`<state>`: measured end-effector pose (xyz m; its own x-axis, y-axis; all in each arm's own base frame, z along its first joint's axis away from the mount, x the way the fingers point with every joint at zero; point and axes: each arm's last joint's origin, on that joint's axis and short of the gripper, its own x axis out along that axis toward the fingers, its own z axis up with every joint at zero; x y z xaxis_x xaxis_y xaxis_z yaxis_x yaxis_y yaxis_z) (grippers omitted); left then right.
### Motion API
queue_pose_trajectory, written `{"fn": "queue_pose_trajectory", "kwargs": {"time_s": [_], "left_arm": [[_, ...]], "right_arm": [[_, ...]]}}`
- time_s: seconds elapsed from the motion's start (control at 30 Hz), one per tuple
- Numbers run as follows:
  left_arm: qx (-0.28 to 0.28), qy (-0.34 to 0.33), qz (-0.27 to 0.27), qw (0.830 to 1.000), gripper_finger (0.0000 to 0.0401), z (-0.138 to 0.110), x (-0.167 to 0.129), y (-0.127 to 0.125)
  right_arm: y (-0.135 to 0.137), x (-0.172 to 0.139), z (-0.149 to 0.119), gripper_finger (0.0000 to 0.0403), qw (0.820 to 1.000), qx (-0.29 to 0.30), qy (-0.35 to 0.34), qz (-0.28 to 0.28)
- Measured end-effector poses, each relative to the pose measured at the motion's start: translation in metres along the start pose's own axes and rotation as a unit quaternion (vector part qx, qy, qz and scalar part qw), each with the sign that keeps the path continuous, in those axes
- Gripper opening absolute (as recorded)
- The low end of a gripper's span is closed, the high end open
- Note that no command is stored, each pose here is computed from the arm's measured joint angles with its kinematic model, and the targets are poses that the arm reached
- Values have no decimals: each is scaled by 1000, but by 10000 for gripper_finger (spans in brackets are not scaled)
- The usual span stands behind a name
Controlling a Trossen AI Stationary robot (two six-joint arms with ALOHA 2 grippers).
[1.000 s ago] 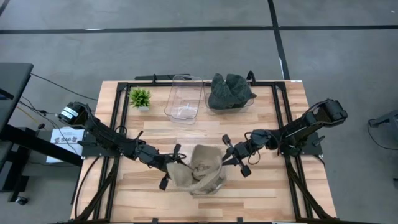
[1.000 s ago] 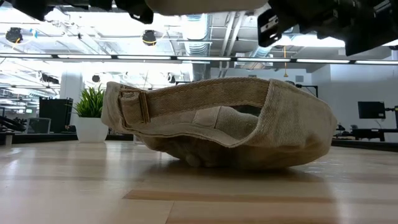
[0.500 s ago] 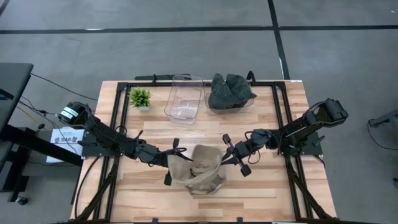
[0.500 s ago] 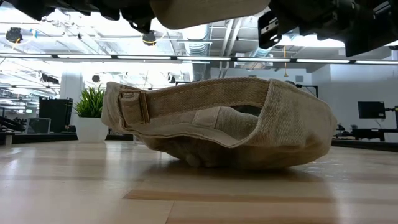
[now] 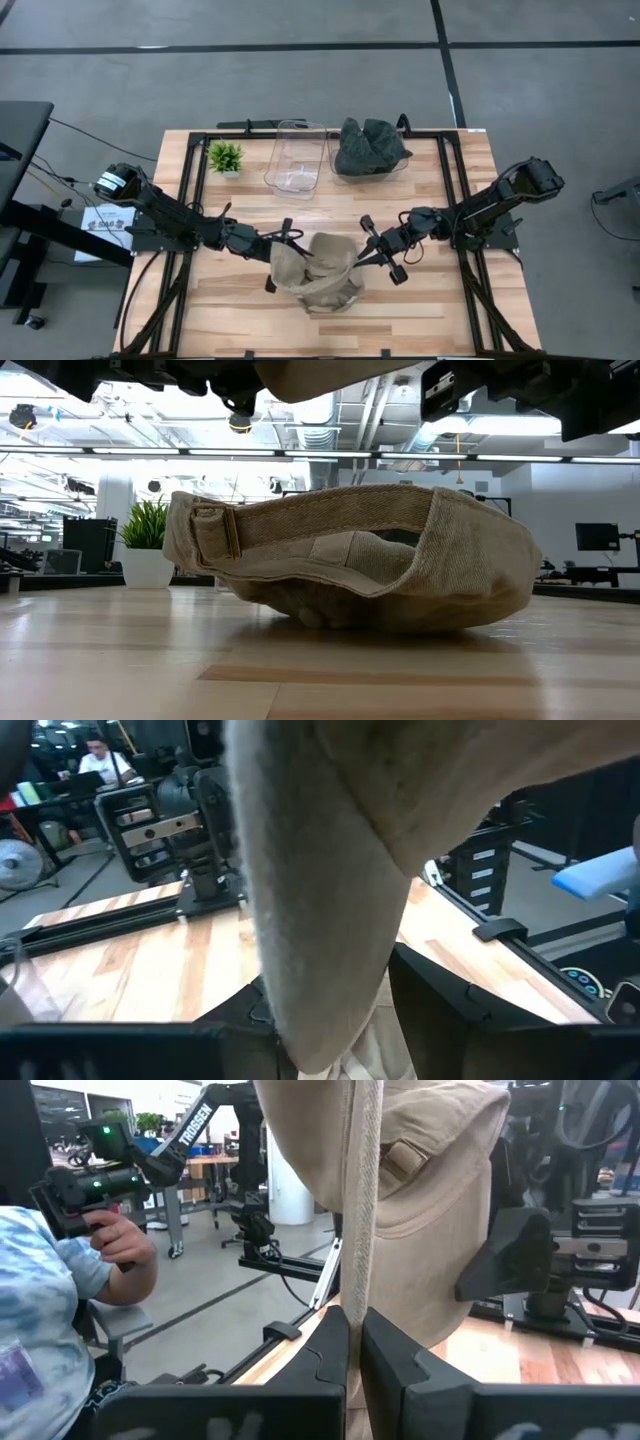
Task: Pick & Place hat
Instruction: Put the top light brown cap into the left transparent bin
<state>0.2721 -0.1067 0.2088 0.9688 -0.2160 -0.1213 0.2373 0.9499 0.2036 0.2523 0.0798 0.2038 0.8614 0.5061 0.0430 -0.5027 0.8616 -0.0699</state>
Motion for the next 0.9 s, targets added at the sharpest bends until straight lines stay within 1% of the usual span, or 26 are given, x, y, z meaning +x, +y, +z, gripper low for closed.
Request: {"fn": "queue_pose_trajectory", "kwargs": {"time_s": [0.13, 0.27, 0.4, 0.5, 0.6, 0.7, 0.9], "left_arm": [[1, 3, -7, 1000, 133, -1, 0, 0], [0, 2, -6, 1000, 134, -1, 0, 2], [-1, 2, -8, 1000, 134, -1, 1, 3], [-6, 1, -7, 1000, 134, -1, 1, 3], [-35, 2, -2, 999, 136, -2, 1, 7], [-60, 8, 1, 998, 144, -4, 2, 11], [-63, 11, 14, 998, 173, -5, 2, 12]], "right_arm": [[0, 2, -4, 3, 1000, 4, 6, 2], [0, 2, -3, 22, 1000, 3, 5, 2], [0, 2, -3, 5, 1000, 0, 4, 3], [-2, 2, -3, 6, 1000, 4, 4, 3], [-2, 2, -3, 4, 1000, 3, 3, 5], [-2, 1, -3, 3, 1000, 4, 4, 5], [-1, 2, -3, 2, 1000, 4, 5, 5]]}}
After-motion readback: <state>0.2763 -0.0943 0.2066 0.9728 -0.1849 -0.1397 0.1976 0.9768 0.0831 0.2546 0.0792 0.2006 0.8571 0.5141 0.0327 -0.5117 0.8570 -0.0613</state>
